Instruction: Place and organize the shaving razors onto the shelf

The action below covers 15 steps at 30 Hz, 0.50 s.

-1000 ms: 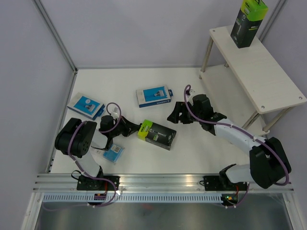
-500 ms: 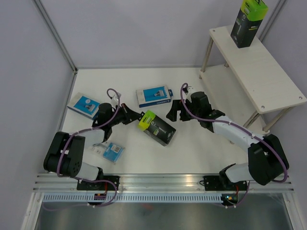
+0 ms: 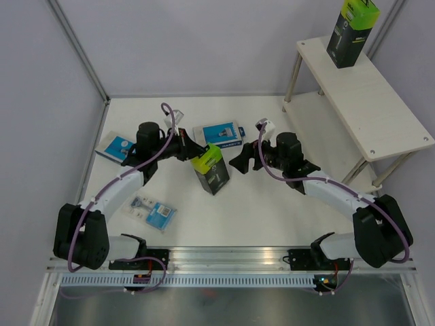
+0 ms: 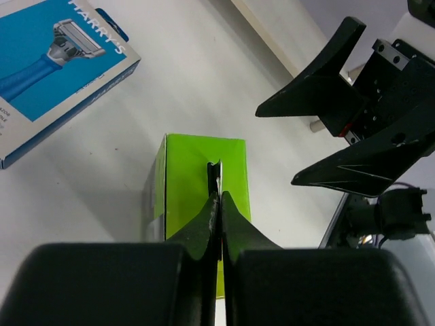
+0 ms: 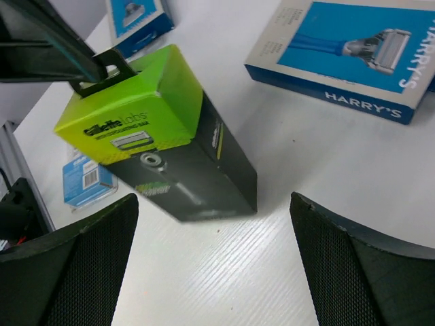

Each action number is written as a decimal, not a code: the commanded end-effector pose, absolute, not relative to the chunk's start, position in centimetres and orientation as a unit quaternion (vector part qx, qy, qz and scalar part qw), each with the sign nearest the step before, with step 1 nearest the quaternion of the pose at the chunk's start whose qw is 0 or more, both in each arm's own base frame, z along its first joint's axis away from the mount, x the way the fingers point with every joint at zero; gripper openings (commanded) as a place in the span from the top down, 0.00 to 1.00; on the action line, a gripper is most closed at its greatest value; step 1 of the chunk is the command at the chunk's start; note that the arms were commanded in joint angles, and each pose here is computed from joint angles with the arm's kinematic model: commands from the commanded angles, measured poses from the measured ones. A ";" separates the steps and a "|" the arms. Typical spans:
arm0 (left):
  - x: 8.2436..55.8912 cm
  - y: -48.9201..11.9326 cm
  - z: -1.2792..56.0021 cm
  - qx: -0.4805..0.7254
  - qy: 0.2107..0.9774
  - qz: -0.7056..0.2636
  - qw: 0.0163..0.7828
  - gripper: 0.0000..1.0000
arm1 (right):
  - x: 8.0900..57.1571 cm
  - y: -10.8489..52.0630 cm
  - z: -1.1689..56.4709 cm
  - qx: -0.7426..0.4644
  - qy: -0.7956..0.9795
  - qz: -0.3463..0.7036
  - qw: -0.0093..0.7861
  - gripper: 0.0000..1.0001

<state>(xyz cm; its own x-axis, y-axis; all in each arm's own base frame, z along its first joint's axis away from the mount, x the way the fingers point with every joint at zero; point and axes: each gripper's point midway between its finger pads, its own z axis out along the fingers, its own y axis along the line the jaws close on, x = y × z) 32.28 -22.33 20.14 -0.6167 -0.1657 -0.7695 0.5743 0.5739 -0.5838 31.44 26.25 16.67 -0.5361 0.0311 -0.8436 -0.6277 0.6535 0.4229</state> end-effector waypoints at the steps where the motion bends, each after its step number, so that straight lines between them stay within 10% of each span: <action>1: 31.7 -22.7 23.9 0.221 0.748 -0.435 0.450 0.98 | 30.0 27.7 20.3 -0.251 0.718 0.422 0.494 0.02; 15: 29.0 -24.5 25.6 0.366 0.690 -0.471 0.410 0.98 | 28.1 26.8 20.0 -0.368 0.612 0.375 0.591 0.02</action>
